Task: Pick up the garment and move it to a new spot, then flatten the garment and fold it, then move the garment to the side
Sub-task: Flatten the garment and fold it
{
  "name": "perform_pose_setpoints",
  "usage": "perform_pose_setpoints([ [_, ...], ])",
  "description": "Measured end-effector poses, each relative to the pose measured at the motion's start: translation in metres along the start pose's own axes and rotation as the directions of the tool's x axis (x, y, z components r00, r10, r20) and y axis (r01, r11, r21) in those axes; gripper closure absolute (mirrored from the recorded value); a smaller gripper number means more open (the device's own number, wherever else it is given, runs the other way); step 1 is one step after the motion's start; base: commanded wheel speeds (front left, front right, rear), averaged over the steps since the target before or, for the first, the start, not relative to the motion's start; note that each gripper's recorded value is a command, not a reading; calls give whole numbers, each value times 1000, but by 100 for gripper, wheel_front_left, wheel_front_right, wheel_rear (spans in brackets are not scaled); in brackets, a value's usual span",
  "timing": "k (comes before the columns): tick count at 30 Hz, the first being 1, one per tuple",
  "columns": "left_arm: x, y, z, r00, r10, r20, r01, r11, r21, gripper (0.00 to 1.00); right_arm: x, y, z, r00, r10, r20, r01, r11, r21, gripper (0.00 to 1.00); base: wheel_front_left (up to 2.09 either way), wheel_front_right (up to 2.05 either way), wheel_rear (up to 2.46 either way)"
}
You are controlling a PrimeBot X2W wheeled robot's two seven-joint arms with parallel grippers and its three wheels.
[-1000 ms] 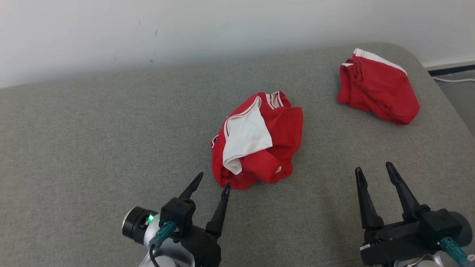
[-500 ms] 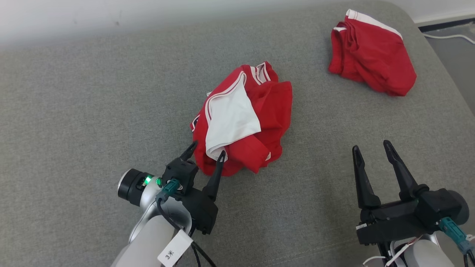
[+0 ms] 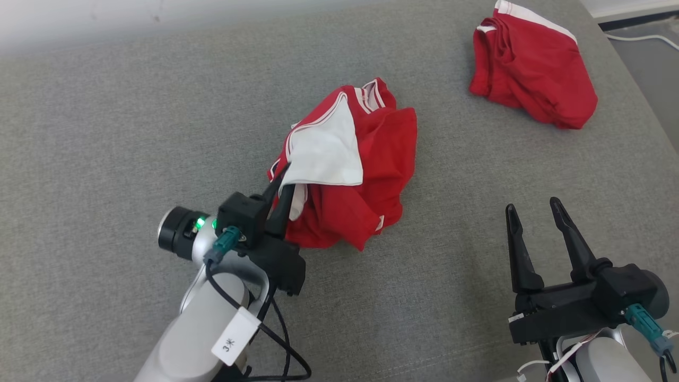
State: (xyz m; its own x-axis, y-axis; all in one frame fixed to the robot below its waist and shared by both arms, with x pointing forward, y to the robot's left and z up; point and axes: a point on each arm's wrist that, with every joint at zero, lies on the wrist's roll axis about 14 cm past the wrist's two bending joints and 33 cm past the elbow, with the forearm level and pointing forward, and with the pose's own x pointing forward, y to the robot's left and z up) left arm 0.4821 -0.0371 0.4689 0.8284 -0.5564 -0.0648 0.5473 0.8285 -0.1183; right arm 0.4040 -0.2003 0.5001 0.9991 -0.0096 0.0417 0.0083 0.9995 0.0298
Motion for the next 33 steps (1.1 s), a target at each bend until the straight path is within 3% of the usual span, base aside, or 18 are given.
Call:
perform_pose_setpoints([
  [9, -1, 8, 65, 977, 50, 206, -26, 992, -120, 100, 2, 19, -6, 998, 68, -14, -67, 998, 14, 0, 0, 0, 0],
  [18, -22, 59, 88, 937, 235, 260, -186, 962, -197, 100, 2, 63, -10, 977, 212, -21, -211, 977, 40, 0, 0, 0, 0],
  [23, -58, 100, 66, 901, 382, 206, -334, 913, -236, 100, -2, 100, -12, 948, 318, -19, -316, 946, 69, 0, 0, 0, 0],
  [27, -101, 136, 35, 850, 513, 123, -470, 842, -265, 100, -9, 126, -13, 918, 396, -21, -393, 915, 90, 0, 0, 0, 0],
  [33, -150, 143, -19, 801, 598, -24, -577, 762, -294, 100, -21, 150, -22, 881, 471, -45, -464, 879, 113, 0, 0, 0, 0],
])
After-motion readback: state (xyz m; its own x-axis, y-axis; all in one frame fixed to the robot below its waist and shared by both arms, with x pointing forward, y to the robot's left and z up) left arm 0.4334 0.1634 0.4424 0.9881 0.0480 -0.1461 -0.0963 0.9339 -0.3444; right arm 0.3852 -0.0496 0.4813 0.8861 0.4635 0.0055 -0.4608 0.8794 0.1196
